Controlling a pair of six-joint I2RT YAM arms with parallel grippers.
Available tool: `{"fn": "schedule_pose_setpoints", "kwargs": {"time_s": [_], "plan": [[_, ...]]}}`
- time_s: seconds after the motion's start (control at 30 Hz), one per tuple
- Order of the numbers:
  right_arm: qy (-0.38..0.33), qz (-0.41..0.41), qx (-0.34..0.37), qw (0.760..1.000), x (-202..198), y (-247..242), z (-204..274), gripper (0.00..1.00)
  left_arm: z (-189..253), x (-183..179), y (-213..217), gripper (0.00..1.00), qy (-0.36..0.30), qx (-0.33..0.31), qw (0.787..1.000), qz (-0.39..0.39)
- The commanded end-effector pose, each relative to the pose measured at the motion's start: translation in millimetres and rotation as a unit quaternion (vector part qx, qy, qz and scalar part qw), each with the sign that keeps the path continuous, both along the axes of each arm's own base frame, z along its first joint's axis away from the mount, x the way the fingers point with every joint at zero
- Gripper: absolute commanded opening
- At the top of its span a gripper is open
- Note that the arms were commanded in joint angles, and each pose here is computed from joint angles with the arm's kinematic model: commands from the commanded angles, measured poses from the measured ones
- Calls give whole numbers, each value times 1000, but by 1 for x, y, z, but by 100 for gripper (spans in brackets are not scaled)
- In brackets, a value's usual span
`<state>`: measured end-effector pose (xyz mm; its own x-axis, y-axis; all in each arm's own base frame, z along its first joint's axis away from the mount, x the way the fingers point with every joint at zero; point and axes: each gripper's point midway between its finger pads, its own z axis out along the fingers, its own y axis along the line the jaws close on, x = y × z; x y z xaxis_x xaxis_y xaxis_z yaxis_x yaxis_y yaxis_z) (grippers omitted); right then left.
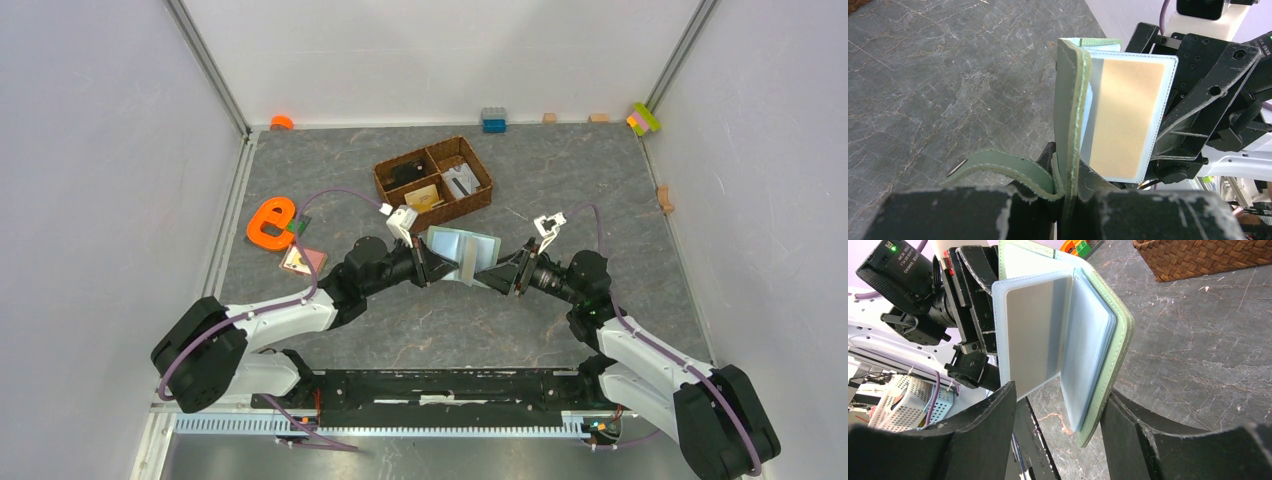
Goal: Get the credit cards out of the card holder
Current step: Remove the credit card from the card holder.
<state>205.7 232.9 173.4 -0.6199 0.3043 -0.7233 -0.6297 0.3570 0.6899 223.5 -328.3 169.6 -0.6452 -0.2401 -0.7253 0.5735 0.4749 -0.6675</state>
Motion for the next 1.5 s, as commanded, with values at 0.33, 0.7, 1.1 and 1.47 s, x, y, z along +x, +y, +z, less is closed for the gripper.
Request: {"fn": "schedule_pose_setpoints", "kwargs": {"time_s": [0.33,0.7,1.1,1.47], "plan": [[-29,18,6,999,2,12,18,68,30,-10,-26,3,-50,-9,997,-49],[-48,12,6,999,0,10,25,86,13,2,-20,4,-13,14,1000,-9],[-44,14,4,999,1,11,23,78,18,-1,-22,4,-18,3,1000,-20],[-79,3,13,997,-2,7,37,45,8,15,-6,5,12,6,1000,24]]}}
